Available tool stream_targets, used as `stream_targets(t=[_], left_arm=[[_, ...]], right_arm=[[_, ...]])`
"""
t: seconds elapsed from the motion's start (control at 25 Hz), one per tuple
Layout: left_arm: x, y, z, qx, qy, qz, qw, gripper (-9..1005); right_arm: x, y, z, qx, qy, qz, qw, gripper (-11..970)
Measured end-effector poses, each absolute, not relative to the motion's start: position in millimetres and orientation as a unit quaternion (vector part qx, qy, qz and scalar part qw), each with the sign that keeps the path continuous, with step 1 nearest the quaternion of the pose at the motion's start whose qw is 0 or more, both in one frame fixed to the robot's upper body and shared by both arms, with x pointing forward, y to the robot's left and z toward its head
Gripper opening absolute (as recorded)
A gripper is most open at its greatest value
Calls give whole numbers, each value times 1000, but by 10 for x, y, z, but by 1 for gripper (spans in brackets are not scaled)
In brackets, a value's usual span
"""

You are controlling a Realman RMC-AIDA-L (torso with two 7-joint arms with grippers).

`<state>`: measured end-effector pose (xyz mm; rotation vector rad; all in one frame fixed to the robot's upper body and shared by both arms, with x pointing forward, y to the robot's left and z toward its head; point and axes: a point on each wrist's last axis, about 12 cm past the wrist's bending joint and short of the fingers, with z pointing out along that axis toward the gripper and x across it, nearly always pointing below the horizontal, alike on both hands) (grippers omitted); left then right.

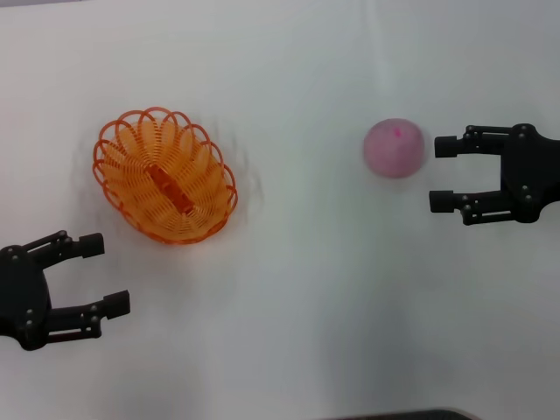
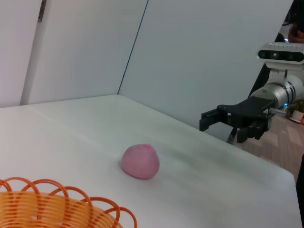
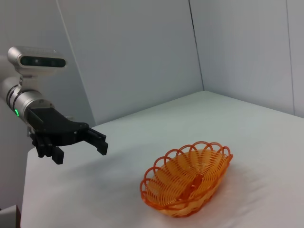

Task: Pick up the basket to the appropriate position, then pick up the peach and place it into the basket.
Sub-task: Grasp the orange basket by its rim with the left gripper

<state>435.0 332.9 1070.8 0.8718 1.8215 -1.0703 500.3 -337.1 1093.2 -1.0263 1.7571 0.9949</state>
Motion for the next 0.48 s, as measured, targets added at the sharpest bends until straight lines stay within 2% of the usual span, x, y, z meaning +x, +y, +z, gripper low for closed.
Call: stream_targets(t=[0.48], left_arm=[[4346,3329,10715,347,724,-428,414,934]], right_arm=[[5004,-3366,10931,-410,702,398,425,852]])
